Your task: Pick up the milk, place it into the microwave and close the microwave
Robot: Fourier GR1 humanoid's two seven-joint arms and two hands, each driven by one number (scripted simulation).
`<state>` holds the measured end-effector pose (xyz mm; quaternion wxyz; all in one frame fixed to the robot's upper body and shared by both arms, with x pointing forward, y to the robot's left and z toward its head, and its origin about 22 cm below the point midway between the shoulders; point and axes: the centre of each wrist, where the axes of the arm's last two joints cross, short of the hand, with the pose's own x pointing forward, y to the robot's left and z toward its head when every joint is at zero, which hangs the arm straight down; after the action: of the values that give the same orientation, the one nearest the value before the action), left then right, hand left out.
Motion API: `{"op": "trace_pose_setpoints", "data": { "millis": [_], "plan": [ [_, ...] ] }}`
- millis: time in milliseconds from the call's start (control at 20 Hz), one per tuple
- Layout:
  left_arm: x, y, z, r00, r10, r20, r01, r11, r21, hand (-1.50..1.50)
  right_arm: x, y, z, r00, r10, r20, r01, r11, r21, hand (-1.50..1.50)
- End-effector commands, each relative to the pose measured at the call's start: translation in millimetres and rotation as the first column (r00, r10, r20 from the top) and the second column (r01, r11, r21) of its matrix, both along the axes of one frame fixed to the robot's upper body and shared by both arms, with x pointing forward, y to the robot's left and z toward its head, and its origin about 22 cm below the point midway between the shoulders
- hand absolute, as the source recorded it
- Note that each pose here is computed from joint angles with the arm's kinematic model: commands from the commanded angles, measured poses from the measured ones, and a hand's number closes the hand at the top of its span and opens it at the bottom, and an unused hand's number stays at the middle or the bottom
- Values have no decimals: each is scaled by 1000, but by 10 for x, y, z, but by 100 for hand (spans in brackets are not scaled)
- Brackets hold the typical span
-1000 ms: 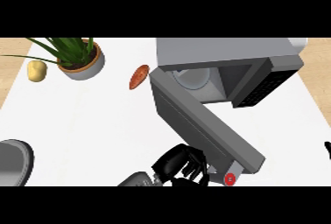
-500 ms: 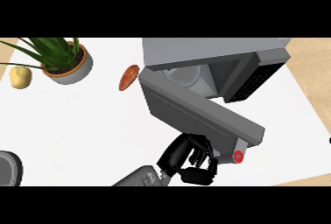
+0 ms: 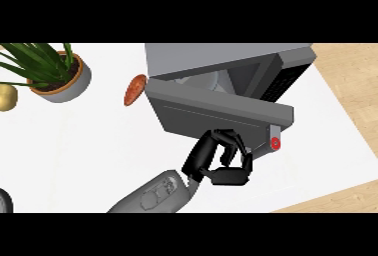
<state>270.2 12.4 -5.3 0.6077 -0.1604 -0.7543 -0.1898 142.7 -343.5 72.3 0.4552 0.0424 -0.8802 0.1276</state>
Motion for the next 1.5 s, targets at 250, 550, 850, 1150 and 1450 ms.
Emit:
{"op": "trace_pose_setpoints", "data": {
  "millis": [250,550,850,1150,1450],
  "plan": [
    [412,-40,275,995,101,2,-101,993,-61,150,60,-69,205,999,49,-5,-49,998,-39,-150],
    [620,-17,384,992,128,-17,-129,985,-114,150,123,-147,326,999,35,3,-35,998,-60,-150],
    [775,-6,485,988,157,2,-155,975,-162,150,188,-142,433,998,55,23,-54,998,-36,-150],
    [786,-30,513,987,160,17,-154,969,-195,150,264,-263,549,999,43,28,-40,997,-71,-150],
    [815,-7,485,984,179,20,-170,961,-219,150,310,-318,641,999,38,37,-35,996,-78,-150]
  ]
}}
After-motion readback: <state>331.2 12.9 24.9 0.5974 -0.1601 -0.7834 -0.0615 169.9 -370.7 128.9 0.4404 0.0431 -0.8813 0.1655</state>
